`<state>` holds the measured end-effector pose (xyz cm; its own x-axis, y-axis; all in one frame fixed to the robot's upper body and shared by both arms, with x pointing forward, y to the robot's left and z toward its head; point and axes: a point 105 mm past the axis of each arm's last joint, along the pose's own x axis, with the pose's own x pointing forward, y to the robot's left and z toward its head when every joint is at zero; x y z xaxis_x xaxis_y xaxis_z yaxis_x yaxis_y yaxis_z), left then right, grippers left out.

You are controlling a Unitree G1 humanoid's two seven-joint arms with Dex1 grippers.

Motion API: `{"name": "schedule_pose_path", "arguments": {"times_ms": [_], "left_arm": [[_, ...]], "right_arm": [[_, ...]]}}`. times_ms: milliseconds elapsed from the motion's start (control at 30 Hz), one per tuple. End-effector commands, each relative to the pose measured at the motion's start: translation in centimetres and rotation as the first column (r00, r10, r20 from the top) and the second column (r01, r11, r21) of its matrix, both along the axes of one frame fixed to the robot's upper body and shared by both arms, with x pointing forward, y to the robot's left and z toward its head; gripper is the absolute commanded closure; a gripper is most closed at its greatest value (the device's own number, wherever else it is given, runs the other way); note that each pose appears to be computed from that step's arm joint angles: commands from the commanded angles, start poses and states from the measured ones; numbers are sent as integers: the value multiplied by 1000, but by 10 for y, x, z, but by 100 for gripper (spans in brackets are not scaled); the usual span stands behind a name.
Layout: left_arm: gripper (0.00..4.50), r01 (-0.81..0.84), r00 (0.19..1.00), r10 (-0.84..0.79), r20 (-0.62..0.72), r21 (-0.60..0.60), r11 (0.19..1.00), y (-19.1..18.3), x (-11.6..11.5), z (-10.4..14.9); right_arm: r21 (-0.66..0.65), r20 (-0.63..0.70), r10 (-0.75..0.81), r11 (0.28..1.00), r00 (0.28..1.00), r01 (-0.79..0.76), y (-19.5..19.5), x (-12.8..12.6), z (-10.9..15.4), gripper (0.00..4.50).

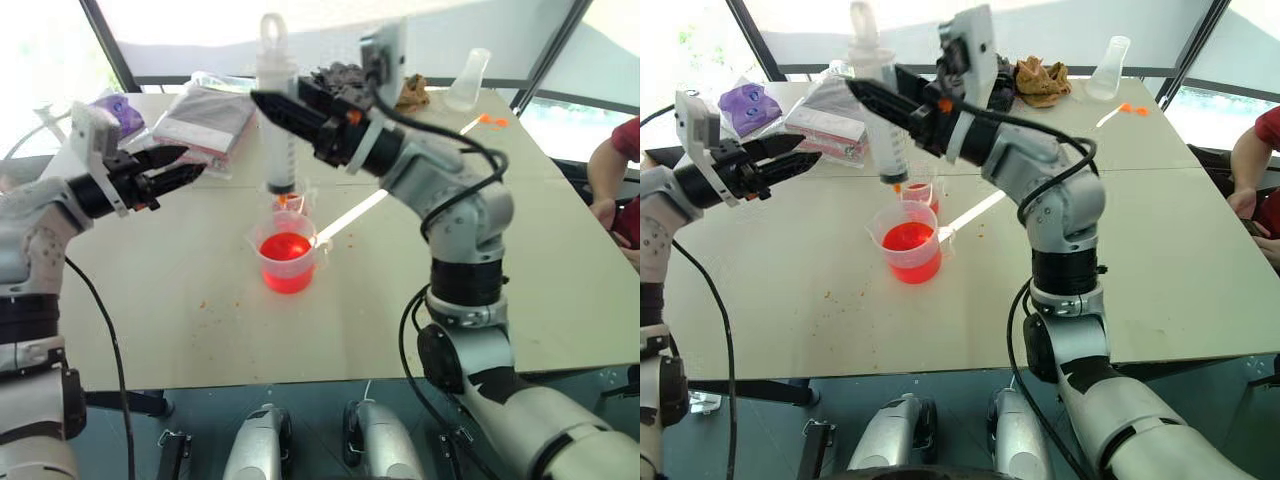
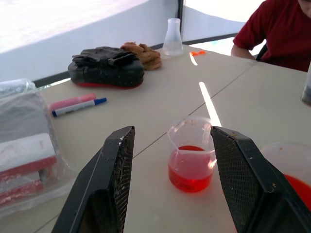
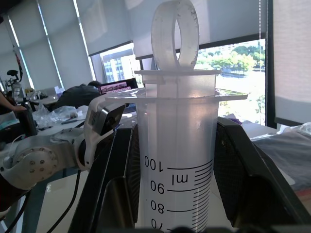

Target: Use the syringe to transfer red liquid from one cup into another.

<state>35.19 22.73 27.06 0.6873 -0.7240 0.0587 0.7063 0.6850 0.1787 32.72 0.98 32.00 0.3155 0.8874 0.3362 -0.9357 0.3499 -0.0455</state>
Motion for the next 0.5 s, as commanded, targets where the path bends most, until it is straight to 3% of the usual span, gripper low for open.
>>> {"name": "schedule_pose_path", "arguments": {"times_ms": [33,167,500], "left_arm": [[192,34,997,-34,74,-3,999,-4,-8,30],[192,154,983,-153,107,-7,988,-25,-22,55],[192,271,961,-273,44,36,962,-42,-33,45]], "right_arm": [[-15,81,7,1000,997,-6,3,-9,-5,299],[-124,88,0,992,996,11,8,-5,-47,299],[-92,59,-44,995,997,49,7,6,-63,299]]}}
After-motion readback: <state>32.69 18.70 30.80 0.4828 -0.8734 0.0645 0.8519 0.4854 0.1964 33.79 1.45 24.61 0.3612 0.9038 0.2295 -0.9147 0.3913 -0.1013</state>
